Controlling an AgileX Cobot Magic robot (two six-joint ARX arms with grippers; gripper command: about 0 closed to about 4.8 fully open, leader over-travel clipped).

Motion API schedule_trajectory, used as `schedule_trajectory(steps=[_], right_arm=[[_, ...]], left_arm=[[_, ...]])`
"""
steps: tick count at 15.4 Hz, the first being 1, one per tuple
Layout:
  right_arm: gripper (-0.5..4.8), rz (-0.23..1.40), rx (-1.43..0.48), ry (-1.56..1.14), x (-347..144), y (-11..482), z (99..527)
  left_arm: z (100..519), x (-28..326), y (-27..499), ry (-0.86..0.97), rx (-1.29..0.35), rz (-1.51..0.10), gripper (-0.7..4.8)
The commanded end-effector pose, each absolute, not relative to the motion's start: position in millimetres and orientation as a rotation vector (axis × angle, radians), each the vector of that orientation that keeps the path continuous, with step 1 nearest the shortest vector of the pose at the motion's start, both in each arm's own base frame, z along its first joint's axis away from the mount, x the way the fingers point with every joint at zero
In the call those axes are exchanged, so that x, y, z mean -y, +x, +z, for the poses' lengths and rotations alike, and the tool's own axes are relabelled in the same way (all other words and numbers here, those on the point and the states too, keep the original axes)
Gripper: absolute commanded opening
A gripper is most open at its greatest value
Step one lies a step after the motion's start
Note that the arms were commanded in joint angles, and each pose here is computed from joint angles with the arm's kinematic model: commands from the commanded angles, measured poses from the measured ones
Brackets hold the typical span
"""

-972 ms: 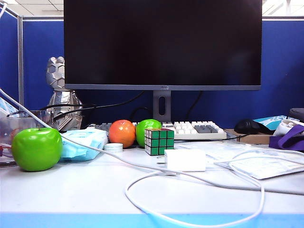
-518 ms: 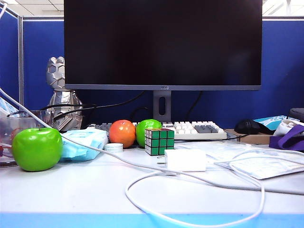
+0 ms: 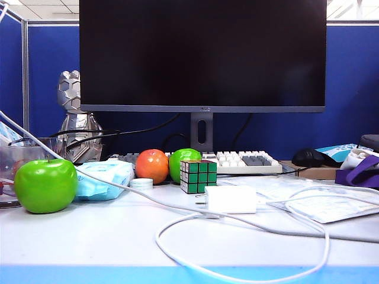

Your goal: Pick up the Type-C charging cable and the charging base, insert one end of the Type-C charger into the corresponding slot on the base, and finally place the plugged-in charger back on the table.

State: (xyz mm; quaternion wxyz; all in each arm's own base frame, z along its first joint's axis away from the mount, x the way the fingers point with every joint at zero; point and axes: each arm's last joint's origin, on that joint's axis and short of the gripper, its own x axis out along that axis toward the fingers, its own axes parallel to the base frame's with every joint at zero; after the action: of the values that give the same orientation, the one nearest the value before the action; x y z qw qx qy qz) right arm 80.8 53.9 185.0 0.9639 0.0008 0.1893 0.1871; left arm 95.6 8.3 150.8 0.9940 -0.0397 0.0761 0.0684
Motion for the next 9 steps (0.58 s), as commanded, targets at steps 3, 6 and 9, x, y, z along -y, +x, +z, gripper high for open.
schedule_trajectory(steps=[3, 6, 9], right_arm=[[-0.05, 0.333, -0.357, -0.007, -51, 83, 188], [-0.05, -0.05, -0.303, 0.011, -28, 91, 180], [-0.05, -0.107, -0.239, 0.06, -19, 93, 168]], left_arm=[[149, -8, 95, -0.08, -0.165, 0.141, -0.01], [149, -8, 95, -0.08, -0.165, 0.141, -0.01], [149, -8, 95, -0.08, -0.165, 0.14, -0.01]])
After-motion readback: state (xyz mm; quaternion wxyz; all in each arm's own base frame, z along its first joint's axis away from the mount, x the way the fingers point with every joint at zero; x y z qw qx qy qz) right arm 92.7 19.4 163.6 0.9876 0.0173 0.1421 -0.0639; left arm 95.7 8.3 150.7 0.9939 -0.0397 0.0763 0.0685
